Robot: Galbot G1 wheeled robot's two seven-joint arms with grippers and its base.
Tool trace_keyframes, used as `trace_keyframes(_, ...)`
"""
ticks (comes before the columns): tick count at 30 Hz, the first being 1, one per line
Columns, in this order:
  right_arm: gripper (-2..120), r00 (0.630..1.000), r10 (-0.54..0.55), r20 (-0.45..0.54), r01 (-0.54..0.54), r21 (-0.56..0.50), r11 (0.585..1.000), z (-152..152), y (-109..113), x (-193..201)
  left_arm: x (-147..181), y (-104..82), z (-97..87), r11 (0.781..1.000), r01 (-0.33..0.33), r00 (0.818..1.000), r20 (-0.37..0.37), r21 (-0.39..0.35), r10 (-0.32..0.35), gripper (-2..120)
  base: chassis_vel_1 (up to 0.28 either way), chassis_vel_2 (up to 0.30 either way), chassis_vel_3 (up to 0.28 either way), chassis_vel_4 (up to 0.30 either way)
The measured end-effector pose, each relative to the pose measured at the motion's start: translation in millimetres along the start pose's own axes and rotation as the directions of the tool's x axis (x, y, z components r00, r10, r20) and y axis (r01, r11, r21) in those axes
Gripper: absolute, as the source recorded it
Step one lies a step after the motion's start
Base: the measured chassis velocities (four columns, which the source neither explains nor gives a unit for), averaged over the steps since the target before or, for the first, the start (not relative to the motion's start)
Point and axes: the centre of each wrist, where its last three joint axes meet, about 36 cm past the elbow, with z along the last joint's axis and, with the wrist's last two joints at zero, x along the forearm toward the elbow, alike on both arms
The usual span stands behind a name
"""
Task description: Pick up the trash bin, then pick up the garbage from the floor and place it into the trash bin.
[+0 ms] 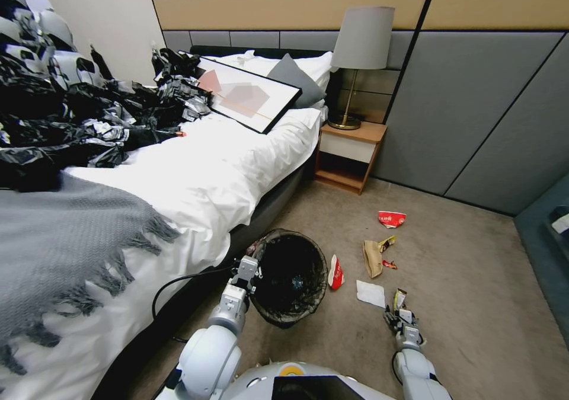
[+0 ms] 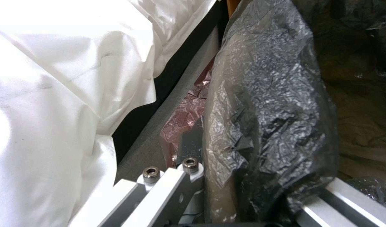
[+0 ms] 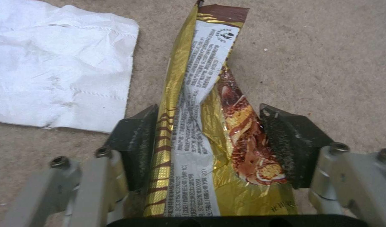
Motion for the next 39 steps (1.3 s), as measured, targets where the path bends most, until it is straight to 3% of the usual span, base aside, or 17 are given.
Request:
trace_keyframes(11, 18, 1.0, 0.008, 0.021, -0.007, -0.02, 1.0, -5, -2, 7, 0, -1.7, -0.1, 1.0, -0.005, 1.0, 0.001, 0.002, 0.005, 0, -0.019, -0.016, -0.002, -0.008)
trace_keyframes(14, 14, 1.0, 0.009, 0.025, -0.008, -0.021, 1.0, -5, -3, 7, 0, -1.4, -0.2, 1.0, -0.005, 1.0, 0.002, 0.001, 0.005, 0, 0.0, 0.0, 0.0, 0.0)
trace_keyframes(16, 0, 0.999, 0.007, 0.032, -0.006, -0.023, 1.0, -5, -2, 7, 0, -1.2, -0.6, 1.0, -0.005, 1.0, 0.003, 0.0, 0.005, 0, 0.0, 0.0, 0.0, 0.0)
trace_keyframes(23, 0, 0.998, 0.005, 0.059, -0.003, -0.025, 1.0, -10, -1, 7, 0, -1.6, -0.8, 1.0, -0.006, 1.0, 0.003, 0.002, 0.006, 0, 0.0, 0.0, 0.0, 0.0)
trace_keyframes(29, 0, 0.991, 0.006, 0.137, -0.003, -0.022, 1.0, -29, -3, 11, 1, -1.8, -0.5, 1.0, -0.007, 1.0, 0.001, 0.002, 0.007, 0, 0.0, 0.0, 0.0, 0.0)
trace_keyframes(32, 0, 0.963, -0.005, 0.268, 0.012, -0.023, 1.0, -63, 1, 26, 1, -2.4, 0.1, 1.0, -0.011, 1.0, -0.001, 0.0, 0.011, 0, 0.0, 0.0, 0.0, 0.0)
trace_keyframes(34, 0, 0.957, -0.009, 0.291, 0.017, -0.026, 1.0, -70, 3, 29, 1, -2.6, 0.2, 1.0, -0.012, 1.0, -0.002, 0.0, 0.012, 0, 0.0, 0.0, 0.0, 0.0)
trace_keyframes(35, 0, 0.941, -0.018, 0.338, 0.03, -0.031, 0.999, -82, 7, 36, 1, -3.1, 0.4, 1.0, -0.014, 1.0, -0.003, 0.002, 0.014, 0, 0.0, 0.0, 0.0, 0.0)
trace_keyframes(36, 0, 0.903, -0.04, 0.428, 0.059, -0.032, 0.998, -109, 16, 53, 0, -4.2, 0.9, 1.0, -0.018, 1.0, -0.006, 0.005, 0.018, 0, 0.0, 0.0, 0.0, 0.0)
trace_keyframes(37, 0, 0.903, -0.04, 0.428, 0.059, -0.032, 0.998, -109, 16, 53, 0, -4.2, 0.9, 1.0, -0.018, 1.0, -0.006, 0.005, 0.018, 0, 0.0, 0.0, 0.0, 0.0)
trace_keyframes(39, 0, 0.842, -0.081, 0.533, 0.107, -0.017, 0.994, -141, 24, 75, 0, -5.6, 1.0, 1.0, -0.023, 1.0, -0.009, 0.01, 0.023, 0, 0.0, 0.0, 0.0, 0.0)
